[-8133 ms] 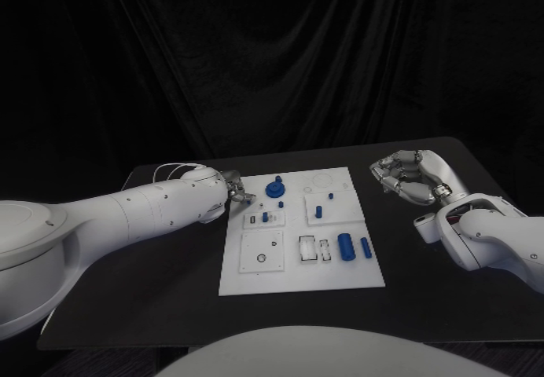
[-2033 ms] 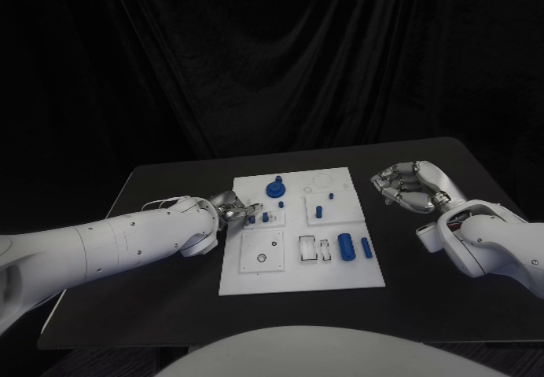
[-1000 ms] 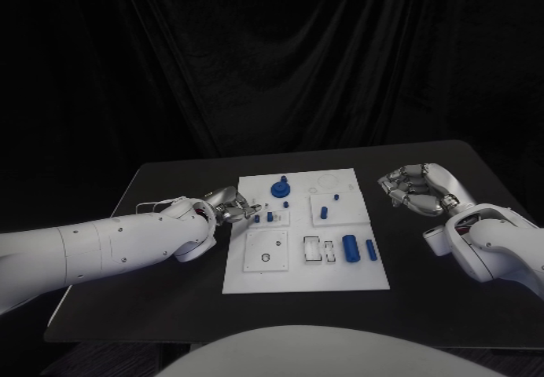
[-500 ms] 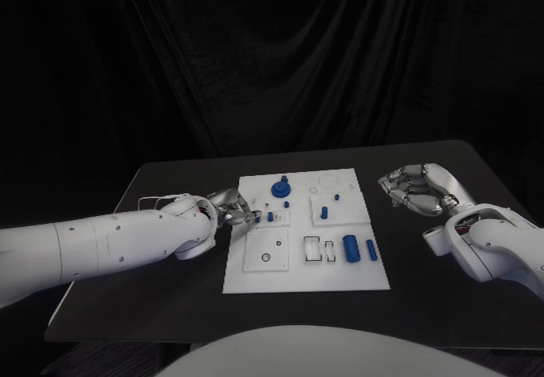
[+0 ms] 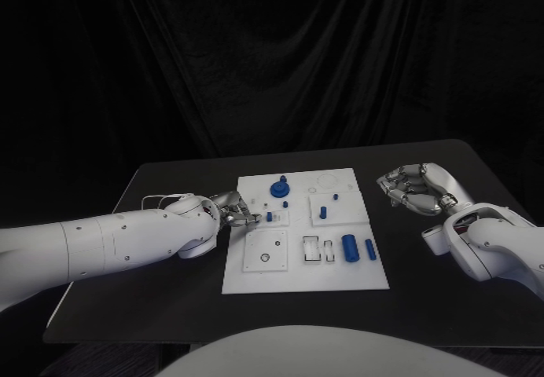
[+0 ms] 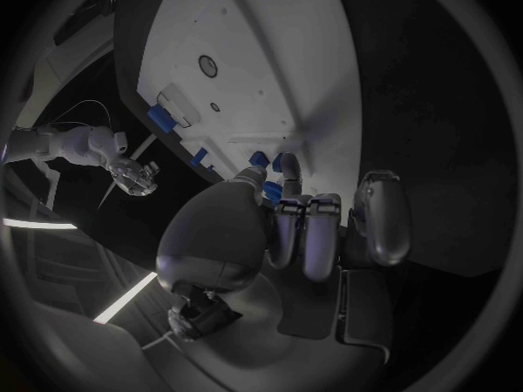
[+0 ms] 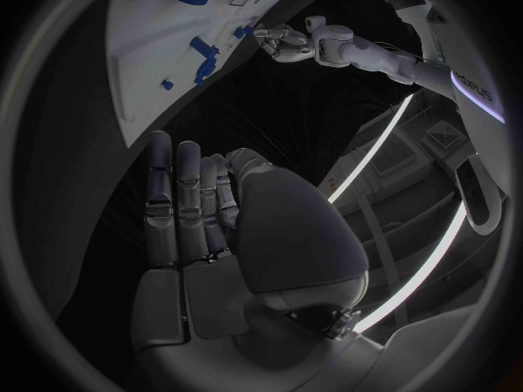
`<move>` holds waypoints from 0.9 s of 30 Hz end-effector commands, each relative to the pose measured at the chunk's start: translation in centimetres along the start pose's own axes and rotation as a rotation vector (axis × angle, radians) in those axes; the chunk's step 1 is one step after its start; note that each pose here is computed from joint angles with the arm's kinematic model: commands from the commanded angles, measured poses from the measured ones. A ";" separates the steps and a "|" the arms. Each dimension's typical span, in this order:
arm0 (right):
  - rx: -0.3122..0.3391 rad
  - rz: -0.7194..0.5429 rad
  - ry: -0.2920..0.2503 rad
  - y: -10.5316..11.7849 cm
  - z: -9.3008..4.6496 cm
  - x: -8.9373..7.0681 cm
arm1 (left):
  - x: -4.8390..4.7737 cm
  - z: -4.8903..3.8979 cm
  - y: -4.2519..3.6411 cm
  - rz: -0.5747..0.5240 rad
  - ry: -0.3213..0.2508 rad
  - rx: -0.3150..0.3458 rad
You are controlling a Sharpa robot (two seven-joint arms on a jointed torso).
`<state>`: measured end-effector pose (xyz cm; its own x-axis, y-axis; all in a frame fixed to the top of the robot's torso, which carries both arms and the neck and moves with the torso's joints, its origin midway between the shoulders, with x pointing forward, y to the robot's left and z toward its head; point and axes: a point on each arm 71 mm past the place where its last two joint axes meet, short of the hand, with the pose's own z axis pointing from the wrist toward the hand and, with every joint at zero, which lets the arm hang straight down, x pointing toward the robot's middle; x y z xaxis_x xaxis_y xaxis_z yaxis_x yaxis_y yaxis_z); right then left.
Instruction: Assemble the parts on the task board
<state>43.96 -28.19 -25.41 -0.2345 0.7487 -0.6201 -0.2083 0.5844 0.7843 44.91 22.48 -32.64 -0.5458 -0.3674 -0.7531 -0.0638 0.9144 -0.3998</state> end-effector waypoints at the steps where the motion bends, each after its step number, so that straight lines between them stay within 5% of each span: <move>1: 0.010 0.000 0.006 -0.1 -0.1 0.1 | -0.03 0.14 -0.36 0.008 0.007 0.008; 27: 0.016 0.003 0.012 -0.1 -0.2 0.1 | -0.09 1.32 -0.47 0.040 0.003 -0.019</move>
<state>43.84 -28.22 -25.40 -0.2369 0.7494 -0.6183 -0.2046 0.5837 0.7858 46.02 21.99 -33.12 -0.5418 -0.3452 -0.7664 -0.0654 0.9263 -0.3710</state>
